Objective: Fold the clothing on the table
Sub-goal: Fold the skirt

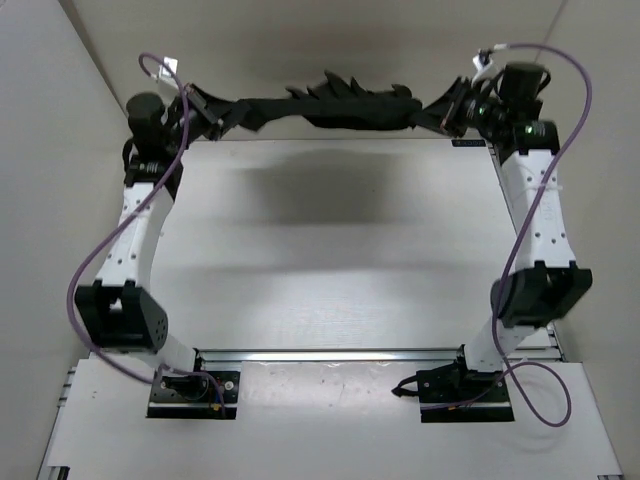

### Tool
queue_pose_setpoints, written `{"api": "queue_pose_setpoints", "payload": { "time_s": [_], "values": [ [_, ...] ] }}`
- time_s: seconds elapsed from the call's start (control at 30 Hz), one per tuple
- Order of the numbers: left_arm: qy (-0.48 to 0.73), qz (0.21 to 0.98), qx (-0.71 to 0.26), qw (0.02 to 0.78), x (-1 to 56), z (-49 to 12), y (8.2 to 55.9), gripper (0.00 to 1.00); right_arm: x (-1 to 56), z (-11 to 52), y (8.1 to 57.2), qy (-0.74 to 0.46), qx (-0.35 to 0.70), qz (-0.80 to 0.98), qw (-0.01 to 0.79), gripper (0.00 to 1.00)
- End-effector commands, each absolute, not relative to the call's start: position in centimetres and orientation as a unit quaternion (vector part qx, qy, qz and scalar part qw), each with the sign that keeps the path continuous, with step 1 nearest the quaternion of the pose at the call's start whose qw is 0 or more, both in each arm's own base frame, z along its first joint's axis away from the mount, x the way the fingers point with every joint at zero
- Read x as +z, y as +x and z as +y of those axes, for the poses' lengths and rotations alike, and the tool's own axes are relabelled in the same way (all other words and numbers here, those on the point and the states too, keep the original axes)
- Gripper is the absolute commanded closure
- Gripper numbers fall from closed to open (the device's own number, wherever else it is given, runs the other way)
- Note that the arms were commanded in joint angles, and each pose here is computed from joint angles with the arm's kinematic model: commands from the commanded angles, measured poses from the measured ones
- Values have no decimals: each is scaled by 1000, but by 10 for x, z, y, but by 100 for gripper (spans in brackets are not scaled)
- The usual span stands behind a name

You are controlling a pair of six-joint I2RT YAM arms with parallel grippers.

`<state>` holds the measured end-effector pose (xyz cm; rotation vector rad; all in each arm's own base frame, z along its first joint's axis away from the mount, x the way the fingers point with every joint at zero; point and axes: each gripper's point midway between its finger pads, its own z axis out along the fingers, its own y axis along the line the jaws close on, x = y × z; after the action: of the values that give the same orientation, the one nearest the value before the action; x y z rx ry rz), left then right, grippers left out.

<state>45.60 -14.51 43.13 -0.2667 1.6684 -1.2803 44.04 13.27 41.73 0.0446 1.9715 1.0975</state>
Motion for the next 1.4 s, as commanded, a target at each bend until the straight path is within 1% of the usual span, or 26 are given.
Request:
{"api": "queue_pose_setpoints", "payload": {
  "time_s": [0.0, 0.03, 0.07, 0.1, 0.13, 0.17, 0.2, 0.23, 0.27, 0.3, 0.37, 0.4, 0.43, 0.47, 0.5, 0.67, 0.8, 0.93, 1.07, 1.1, 1.13, 1.17, 1.23, 1.3, 1.33, 1.37],
  "values": [
    [-107, 685, -546, 470, 398, -148, 429, 100, 374, 128, 422, 32, 465, 785, 408, 100],
    [-115, 697, -546, 450, 362, -152, 416, 100, 371, 126, 414, 27, 464, 780, 418, 100],
    [-133, 720, -540, 415, 312, -154, 399, 100, 338, 126, 402, 47, 464, 795, 388, 100],
    [-136, 723, -537, 413, 297, -152, 387, 100, 298, 127, 393, 60, 458, 812, 358, 100],
    [-161, 745, -526, 377, 244, -148, 366, 100, 267, 128, 378, 70, 448, 825, 338, 100],
    [-181, 770, -510, 337, 193, -147, 343, 100, 259, 133, 366, 63, 441, 829, 338, 100],
    [-207, 788, -493, 304, 156, -145, 318, 100, 216, 133, 351, 86, 424, 850, 301, 100],
    [-213, 805, -478, 280, 134, -145, 303, 100, 189, 132, 332, 98, 420, 859, 276, 99],
    [-206, 821, -458, 273, 114, -146, 284, 99, 180, 140, 319, 87, 418, 863, 269, 100],
    [-215, 840, -422, 263, 97, -146, 267, 83, 153, 143, 299, 99, 412, 875, 236, 100],
    [-218, 882, -351, 228, 70, -139, 232, 83, 126, 147, 267, 103, 392, 893, 195, 100],
    [-200, 883, -346, 247, 76, -139, 226, 91, 108, 148, 248, 109, 368, 908, 167, 100],
    [-190, 889, -341, 238, 75, -140, 213, 96, 101, 147, 230, 115, 355, 917, 145, 100],
    [-184, 898, -329, 228, 71, -139, 205, 98, 91, 149, 210, 119, 332, 928, 123, 100],
    [-168, 902, -330, 221, 70, -143, 197, 100, 90, 151, 202, 109, 321, 932, 127, 100],
    [-160, 920, -319, 160, 50, -143, 151, 100, 72, 147, 142, 121, 296, 945, 68, 100],
    [-164, 929, -284, 173, 44, -128, 129, 100, 69, 136, 112, 144, 288, 944, 65, 100],
    [-152, 922, -285, 216, 74, -129, 143, 100, 90, 140, 105, 142, 325, 932, 74, 100],
    [-164, 911, -286, 249, 107, -130, 193, 100, 121, 148, 142, 121, 367, 915, 112, 100],
    [-164, 899, -303, 271, 125, -133, 212, 100, 132, 147, 165, 124, 377, 909, 126, 100],
    [-176, 897, -305, 267, 130, -133, 228, 100, 131, 146, 178, 129, 385, 907, 113, 100],
    [-188, 892, -309, 271, 135, -131, 250, 100, 145, 143, 199, 114, 394, 901, 138, 100],
    [-224, 878, -337, 255, 131, -130, 282, 100, 139, 131, 244, 124, 386, 904, 135, 100],
    [-243, 864, -365, 247, 125, -129, 318, 100, 151, 120, 297, 122, 392, 897, 163, 100],
    [-263, 865, -366, 219, 108, -128, 334, 100, 135, 116, 311, 137, 398, 897, 136, 100],
    [-269, 864, -374, 202, 97, -128, 353, 100, 152, 114, 337, 129, 419, 885, 160, 100]
  ]
}}
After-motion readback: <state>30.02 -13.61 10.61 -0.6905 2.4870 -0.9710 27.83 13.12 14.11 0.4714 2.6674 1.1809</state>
